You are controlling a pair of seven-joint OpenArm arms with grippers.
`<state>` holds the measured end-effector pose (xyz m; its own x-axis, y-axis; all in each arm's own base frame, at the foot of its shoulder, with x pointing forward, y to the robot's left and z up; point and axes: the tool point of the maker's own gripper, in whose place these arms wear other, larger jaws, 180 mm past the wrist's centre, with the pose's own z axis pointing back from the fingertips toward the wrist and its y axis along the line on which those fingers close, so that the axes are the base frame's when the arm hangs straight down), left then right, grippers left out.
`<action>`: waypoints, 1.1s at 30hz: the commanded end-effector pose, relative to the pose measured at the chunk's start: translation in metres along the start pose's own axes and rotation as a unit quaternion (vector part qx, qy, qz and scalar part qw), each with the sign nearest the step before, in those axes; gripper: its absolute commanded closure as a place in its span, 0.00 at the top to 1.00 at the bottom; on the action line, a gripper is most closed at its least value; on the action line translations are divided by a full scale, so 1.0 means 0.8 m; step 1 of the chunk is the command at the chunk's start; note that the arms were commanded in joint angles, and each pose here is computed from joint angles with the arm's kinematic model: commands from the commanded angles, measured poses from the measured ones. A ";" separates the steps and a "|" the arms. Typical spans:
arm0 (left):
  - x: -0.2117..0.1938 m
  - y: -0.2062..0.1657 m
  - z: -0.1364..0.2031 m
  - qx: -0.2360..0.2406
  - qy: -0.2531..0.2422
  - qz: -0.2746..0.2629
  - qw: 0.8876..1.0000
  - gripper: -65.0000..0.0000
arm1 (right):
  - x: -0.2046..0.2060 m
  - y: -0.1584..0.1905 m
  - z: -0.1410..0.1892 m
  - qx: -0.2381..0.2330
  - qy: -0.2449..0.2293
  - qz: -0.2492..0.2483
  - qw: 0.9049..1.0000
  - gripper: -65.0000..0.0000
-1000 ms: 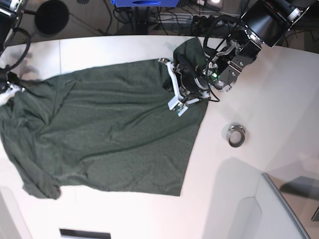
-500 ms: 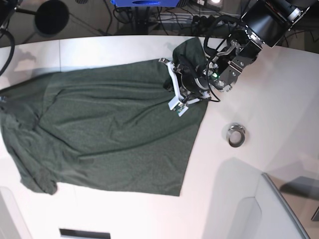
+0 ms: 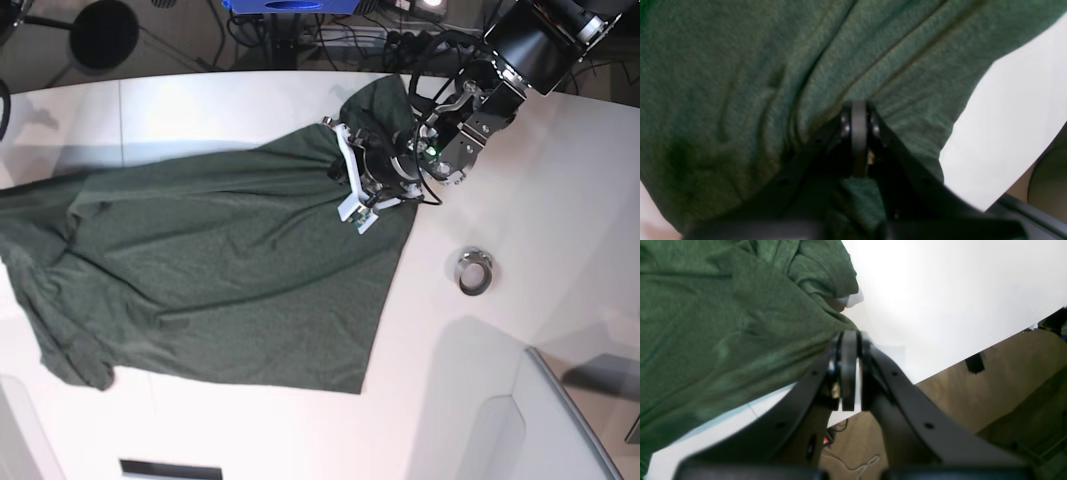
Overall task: Layout the t-shirt on the table in an organized manner, then fold the t-shirt properly
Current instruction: 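Hold the shirt with the left gripper while the right gripper tugs the hem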
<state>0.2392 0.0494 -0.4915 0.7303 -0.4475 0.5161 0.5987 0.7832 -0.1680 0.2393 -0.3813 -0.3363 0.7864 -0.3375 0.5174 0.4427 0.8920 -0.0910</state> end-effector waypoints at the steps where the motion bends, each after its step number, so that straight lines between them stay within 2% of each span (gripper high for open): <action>1: -0.001 0.009 0.003 0.011 0.008 -0.004 1.000 0.00 | 0.033 0.021 0.008 0.014 -0.039 0.019 0.999 0.00; 4: -0.001 0.008 0.003 0.010 0.009 -0.004 1.000 0.00 | 0.047 0.093 0.003 0.061 -0.044 0.076 0.994 0.00; 7: -0.002 0.008 0.003 0.010 0.010 -0.004 1.000 0.00 | 0.053 0.173 -0.007 0.114 -0.042 0.132 0.984 0.00; 9: -0.002 0.008 0.003 0.010 0.011 -0.004 1.000 0.00 | 0.052 0.223 -0.028 0.141 -0.035 0.173 0.974 0.01; 10: -0.002 0.008 0.003 0.010 0.010 -0.004 1.000 0.00 | 0.050 0.242 -0.039 0.151 -0.030 0.183 0.971 0.02; 12: -0.002 0.008 0.003 0.010 0.011 -0.004 1.000 0.00 | 0.035 0.265 -0.067 0.162 0.003 0.184 0.969 0.13; 14: -0.002 0.008 0.003 0.010 0.011 -0.004 1.000 0.00 | 0.025 0.264 -0.084 0.160 0.032 0.174 0.971 0.34; 15: -0.002 0.008 0.003 0.010 0.010 -0.004 1.000 0.00 | 0.028 0.263 -0.082 0.160 0.028 0.174 0.971 0.45; 17: -0.002 0.008 0.003 0.010 0.010 -0.004 1.000 0.00 | 0.033 0.259 -0.072 0.161 0.009 0.172 0.972 0.59; 18: -0.002 0.008 0.003 0.010 0.010 -0.004 1.000 0.00 | 0.037 0.244 -0.066 0.154 -0.004 0.160 0.975 0.61; 20: -0.002 0.009 0.003 0.011 0.010 -0.004 1.000 0.00 | 0.039 0.208 -0.054 0.140 -0.027 0.119 0.983 0.59; 23: -0.002 0.009 0.003 0.011 0.010 -0.004 1.000 0.00 | 0.011 0.152 -0.065 0.112 -0.007 0.053 0.992 0.58; 26: -0.002 0.009 0.003 0.011 0.009 -0.004 1.000 0.00 | -0.032 0.137 -0.089 0.103 0.037 0.045 0.993 0.58; 33: 0.001 0.010 0.004 0.012 0.008 -0.004 1.000 0.00 | -0.046 0.135 -0.117 0.104 0.052 0.027 0.993 0.58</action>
<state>0.2405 0.0509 -0.4911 0.7293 -0.4562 0.5099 0.6018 0.7823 -0.1608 0.2930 -0.2937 -0.4525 0.8617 -0.3065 0.4044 0.3031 0.9501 0.0742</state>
